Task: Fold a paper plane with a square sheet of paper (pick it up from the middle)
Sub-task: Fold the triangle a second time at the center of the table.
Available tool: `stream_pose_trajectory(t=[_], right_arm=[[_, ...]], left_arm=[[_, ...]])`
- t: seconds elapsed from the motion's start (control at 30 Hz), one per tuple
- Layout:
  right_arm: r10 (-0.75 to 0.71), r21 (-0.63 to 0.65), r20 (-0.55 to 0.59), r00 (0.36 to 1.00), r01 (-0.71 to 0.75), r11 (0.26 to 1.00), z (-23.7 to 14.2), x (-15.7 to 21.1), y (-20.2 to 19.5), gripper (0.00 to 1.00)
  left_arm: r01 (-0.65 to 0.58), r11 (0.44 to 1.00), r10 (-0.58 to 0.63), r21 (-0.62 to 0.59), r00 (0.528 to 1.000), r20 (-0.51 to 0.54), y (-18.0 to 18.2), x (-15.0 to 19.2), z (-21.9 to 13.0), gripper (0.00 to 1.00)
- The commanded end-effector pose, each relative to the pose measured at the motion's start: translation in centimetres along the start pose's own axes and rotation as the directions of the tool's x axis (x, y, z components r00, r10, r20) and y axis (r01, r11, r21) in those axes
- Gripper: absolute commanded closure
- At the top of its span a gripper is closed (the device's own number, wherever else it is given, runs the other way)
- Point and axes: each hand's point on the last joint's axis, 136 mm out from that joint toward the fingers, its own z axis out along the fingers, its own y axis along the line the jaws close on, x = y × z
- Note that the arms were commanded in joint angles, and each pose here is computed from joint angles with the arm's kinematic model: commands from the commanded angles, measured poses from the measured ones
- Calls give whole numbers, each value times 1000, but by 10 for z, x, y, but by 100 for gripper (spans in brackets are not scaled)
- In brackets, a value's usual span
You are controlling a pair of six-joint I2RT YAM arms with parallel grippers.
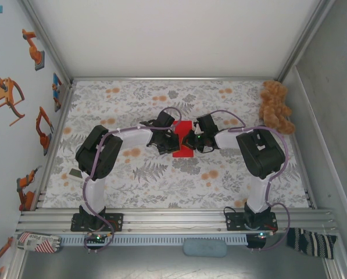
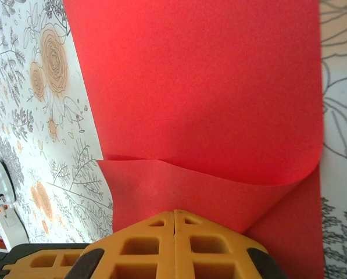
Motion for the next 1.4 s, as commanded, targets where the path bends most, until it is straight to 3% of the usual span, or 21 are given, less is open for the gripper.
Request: stream_pose_trajectory(t=[0.0,0.7,0.97,1.37], right_arm=[[120,231,-61,991,-103,968,13,28,-72,100],[112,231,-59,992,-96,968,11,27,-72,100],[-5,154,-8,1000,6,988,-6,-9,-31,100],[-62,173,46,997,54,983,-30,-49,-34,100]], left_arm=[[-13,999,12,-48,1000,-17,9,4,3,94],[11,994,-15,-110,999,-37,34,11,4,96],[29,992,-36,-126,998,-55,42,19,6,99],[29,993,-37,-117,997,-62,42,20,8,100]])
